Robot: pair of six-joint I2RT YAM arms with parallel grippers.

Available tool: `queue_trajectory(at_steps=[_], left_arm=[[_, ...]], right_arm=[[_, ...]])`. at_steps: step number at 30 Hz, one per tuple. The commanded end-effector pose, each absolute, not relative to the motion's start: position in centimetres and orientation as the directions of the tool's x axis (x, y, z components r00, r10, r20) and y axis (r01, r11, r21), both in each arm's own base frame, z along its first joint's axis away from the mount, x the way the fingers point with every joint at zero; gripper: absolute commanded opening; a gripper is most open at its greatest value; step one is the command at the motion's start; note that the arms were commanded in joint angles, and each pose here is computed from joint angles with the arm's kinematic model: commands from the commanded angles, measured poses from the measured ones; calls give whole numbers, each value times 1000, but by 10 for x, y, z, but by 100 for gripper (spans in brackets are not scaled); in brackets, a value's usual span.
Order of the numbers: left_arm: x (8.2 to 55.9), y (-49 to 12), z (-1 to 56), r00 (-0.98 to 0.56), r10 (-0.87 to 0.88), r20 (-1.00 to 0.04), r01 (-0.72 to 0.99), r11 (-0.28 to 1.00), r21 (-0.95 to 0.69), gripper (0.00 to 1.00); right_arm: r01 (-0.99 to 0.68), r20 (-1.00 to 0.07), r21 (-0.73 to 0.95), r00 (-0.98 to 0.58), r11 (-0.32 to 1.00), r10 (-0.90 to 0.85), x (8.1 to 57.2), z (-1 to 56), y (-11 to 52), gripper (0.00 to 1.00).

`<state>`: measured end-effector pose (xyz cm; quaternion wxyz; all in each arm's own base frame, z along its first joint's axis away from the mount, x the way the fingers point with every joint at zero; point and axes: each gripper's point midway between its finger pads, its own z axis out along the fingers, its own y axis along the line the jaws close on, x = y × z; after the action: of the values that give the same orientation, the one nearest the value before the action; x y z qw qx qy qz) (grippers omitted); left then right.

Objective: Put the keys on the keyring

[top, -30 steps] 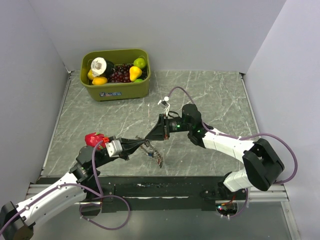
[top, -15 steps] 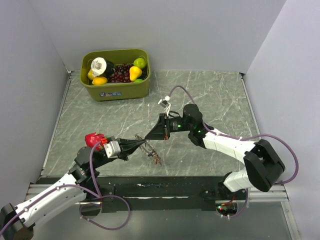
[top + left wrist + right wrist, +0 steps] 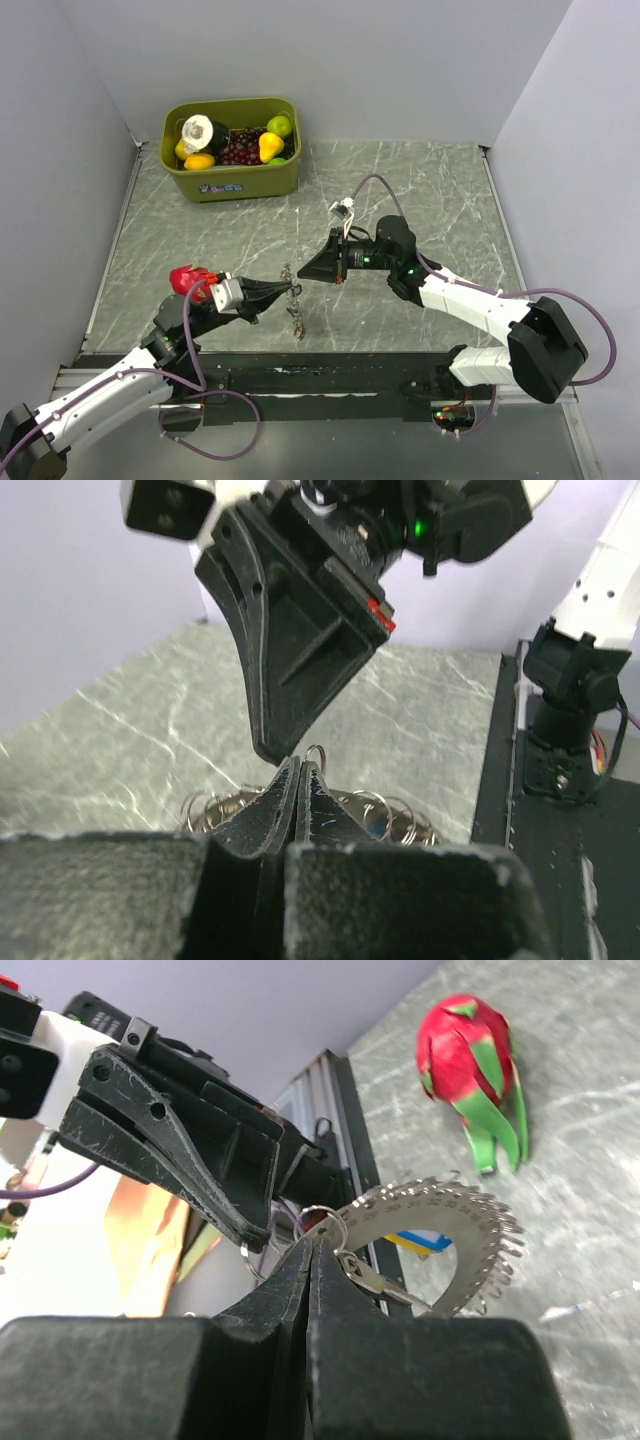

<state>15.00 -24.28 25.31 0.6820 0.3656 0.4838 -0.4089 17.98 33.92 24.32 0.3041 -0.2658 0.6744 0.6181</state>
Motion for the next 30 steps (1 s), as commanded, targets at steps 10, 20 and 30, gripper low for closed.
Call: queue_trajectory(at_steps=[10,20,30], left_arm=[[161,-246,212,47,-192,-980,901,432,-42,1],[154,-242,185,-21,-184,-983,901,423,-98,1],[153,-243,189,-8,-186,-983,904,420,-87,1]], right_arm=[[-757,-773,618,-635,213,-14,190,210,332,0],[-748,-755,629,-653,212,-63,181,180,329,33],[-726,-734,660,-678,192,-39,172,182,324,53]])
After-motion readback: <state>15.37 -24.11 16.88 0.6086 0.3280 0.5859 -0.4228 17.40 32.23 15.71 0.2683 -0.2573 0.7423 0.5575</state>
